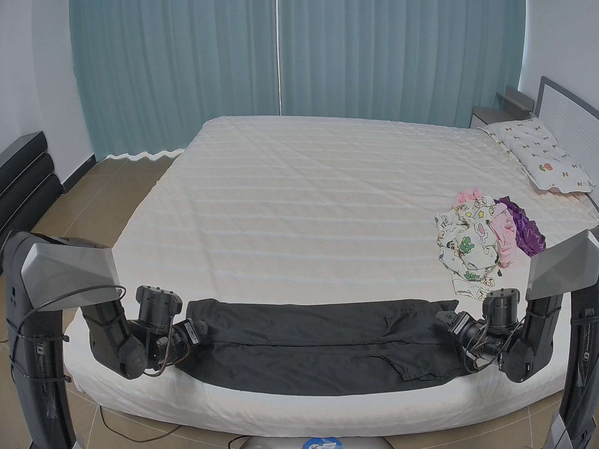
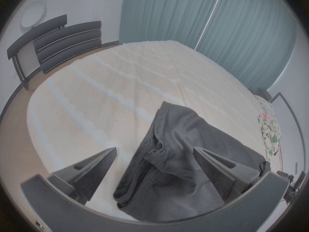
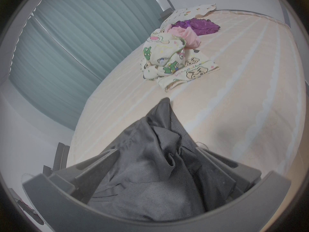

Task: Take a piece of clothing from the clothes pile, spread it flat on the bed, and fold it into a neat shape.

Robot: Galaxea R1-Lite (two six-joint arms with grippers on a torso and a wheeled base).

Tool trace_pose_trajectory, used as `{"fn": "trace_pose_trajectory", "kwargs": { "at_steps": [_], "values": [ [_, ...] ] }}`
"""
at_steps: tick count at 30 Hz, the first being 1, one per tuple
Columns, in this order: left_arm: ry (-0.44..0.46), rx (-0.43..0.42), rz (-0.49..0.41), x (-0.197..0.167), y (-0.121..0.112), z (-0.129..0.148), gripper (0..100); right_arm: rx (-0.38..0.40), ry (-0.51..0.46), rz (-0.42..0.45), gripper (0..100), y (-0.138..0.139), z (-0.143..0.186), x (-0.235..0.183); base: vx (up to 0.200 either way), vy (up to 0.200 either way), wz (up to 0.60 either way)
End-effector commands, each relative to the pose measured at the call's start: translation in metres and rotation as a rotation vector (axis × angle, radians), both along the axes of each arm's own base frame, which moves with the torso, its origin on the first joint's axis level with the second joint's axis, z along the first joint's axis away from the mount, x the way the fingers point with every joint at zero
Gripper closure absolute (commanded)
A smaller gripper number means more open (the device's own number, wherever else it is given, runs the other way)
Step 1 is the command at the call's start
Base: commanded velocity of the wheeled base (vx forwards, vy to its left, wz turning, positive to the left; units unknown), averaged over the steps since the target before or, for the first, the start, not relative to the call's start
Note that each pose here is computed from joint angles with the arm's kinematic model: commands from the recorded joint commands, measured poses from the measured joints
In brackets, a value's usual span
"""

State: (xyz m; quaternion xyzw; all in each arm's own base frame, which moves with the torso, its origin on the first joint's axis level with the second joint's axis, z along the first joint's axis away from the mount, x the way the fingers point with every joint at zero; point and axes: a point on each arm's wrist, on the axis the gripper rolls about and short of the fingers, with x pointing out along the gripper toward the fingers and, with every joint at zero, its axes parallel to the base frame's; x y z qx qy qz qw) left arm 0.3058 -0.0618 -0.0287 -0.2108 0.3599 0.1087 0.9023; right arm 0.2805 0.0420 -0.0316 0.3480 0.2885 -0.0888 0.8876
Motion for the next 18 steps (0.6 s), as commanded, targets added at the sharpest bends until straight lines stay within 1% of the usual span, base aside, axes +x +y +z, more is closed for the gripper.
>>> {"fn": "trace_pose_trajectory", "kwargs": {
  "at_steps": [1,2,3,4,5,7,11,15,16,18],
  "values": [
    [-0.032,-0.021,0.033,-0.013,0.016,0.023,0,0.019,-0.037,-0.007,0,-0.005,0.016,-0.014,0.000,0.000,0.00],
    [0.004,-0.063,-0.004,-0.022,0.017,0.020,0,0.030,-0.040,-0.001,0,-0.007,0.015,-0.021,0.000,0.000,0.00],
    [0.004,-0.063,-0.004,-0.022,0.017,0.020,0,0.030,-0.040,-0.001,0,-0.007,0.015,-0.021,0.000,0.000,0.00],
    [0.047,-0.094,-0.039,-0.030,0.018,0.015,0,0.037,-0.030,0.012,0,-0.007,0.011,-0.028,0.000,0.000,0.00],
    [0.059,-0.100,-0.047,-0.032,0.017,0.013,0,0.037,-0.008,0.018,0,-0.007,0.008,-0.032,0.000,0.000,0.00],
    [0.071,-0.104,-0.051,-0.032,0.017,0.010,0,0.036,0.006,0.021,0,-0.007,0.006,-0.034,0.000,0.000,0.00],
    [0.117,-0.097,-0.058,-0.031,0.014,-0.006,0,0.046,0.011,0.029,0,-0.007,0.006,-0.035,0.000,0.000,0.00],
    [0.130,-0.090,-0.064,-0.032,0.012,-0.009,0,0.050,0.011,0.035,0,-0.006,0.006,-0.035,0.000,0.000,0.00],
    [0.136,-0.083,-0.068,-0.032,0.012,-0.011,100,0.050,0.008,0.035,0,-0.006,0.006,-0.035,0.000,0.000,0.00],
    [0.149,-0.079,-0.067,-0.033,0.012,-0.014,100,0.051,0.007,0.036,0,-0.006,0.007,-0.035,0.000,0.000,0.00]
  ]
}}
